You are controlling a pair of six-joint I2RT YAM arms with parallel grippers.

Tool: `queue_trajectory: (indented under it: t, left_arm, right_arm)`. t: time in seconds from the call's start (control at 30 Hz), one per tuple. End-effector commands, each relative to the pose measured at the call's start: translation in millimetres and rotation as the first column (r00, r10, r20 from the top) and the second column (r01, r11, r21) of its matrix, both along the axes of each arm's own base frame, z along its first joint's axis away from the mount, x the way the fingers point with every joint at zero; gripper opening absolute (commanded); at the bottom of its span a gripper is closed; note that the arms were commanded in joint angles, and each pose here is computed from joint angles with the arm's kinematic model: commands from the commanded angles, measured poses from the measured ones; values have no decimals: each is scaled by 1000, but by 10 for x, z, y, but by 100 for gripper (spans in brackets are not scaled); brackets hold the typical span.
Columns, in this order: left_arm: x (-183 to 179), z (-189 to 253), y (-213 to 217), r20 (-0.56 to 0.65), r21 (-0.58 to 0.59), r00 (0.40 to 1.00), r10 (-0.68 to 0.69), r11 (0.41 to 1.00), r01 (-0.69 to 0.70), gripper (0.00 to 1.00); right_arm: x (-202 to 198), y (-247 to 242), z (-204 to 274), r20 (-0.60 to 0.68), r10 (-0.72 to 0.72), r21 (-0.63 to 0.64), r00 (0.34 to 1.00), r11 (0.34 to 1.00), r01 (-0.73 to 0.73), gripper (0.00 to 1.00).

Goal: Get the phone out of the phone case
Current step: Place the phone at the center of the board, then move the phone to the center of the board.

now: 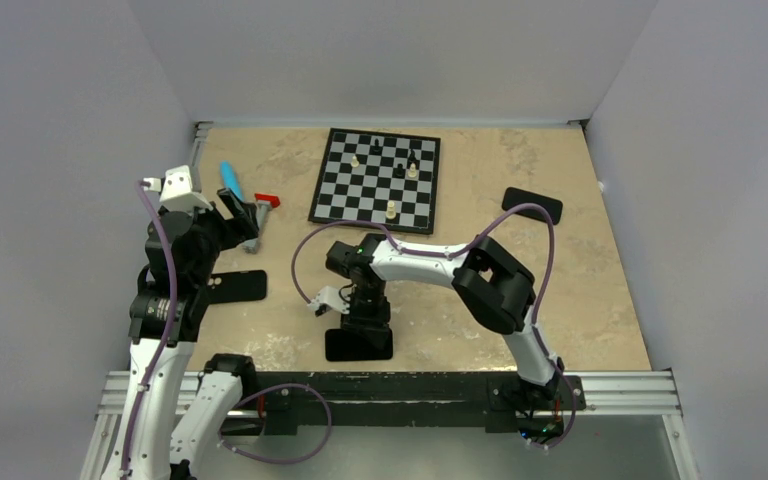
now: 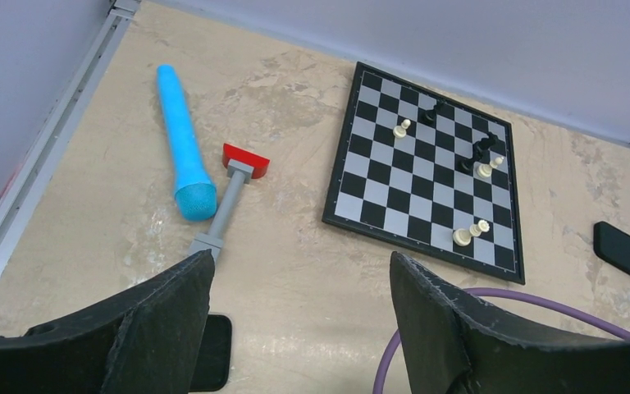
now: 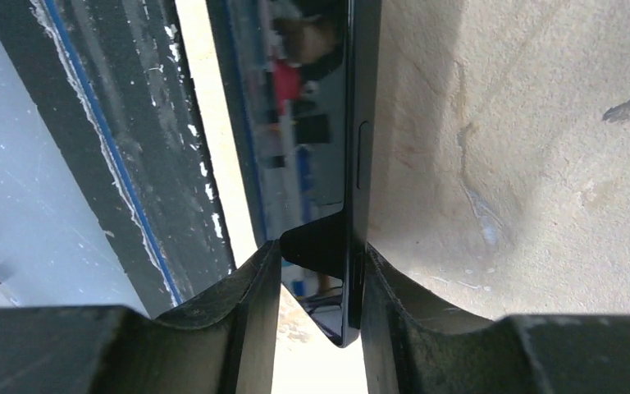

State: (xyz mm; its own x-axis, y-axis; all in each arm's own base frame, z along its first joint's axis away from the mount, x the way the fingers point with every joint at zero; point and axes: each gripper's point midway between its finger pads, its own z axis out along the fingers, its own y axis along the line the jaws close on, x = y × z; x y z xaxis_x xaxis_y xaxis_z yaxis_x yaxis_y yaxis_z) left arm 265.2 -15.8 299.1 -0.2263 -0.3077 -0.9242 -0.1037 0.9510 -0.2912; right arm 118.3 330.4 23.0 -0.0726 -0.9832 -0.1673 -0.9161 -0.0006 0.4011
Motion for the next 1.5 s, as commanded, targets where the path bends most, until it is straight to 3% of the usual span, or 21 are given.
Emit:
queue_trajectory:
  t: [0.0,0.27,0.5,0.6,0.7,0.8,0.93,1.1,1.23,1.47]
  left_arm:
    - [31,21,-7,17,2,1000,-10,1000,10,81]
    - [42,16,-10,15,-1,1000,-13,1000,13,81]
    - [47,12,-36,15,-4,1000,-27,1000,27,82]
    - [51,10,-55,16,-9,999,-36,999,36,83]
    - [93,7,-167,24,-25,995,-94,995,95,84]
    - [210,-28,-391,16,-76,979,-202,976,203,85]
    - [381,-53,-737,-42,-236,941,-335,919,316,85]
    - [565,333,-1170,13,-419,886,-463,802,425,85]
    - [742,589,-1296,78,-396,875,-477,791,467,87]
    - [815,185,-1341,-24,-364,843,-537,790,493,85]
  right_arm:
    - [215,58,-247,108,15,-4,994,1000,-15,40]
    - [322,77,-218,136,-27,0,990,1000,27,51]
    - [499,118,-43,223,-86,39,971,996,79,78]
    - [761,131,152,346,-174,92,922,984,152,82]
    - [1161,154,508,473,-357,236,805,932,275,84]
    - [1728,-29,929,487,-664,449,567,747,490,86]
    - [2382,-810,1331,270,-946,637,182,317,702,86]
    - [2859,-1894,1527,67,-971,682,-228,-122,721,88]
    - [3211,-2698,1370,-95,-869,574,-485,-446,687,88]
    - [3621,-3971,1018,-108,-654,495,-748,-688,530,90]
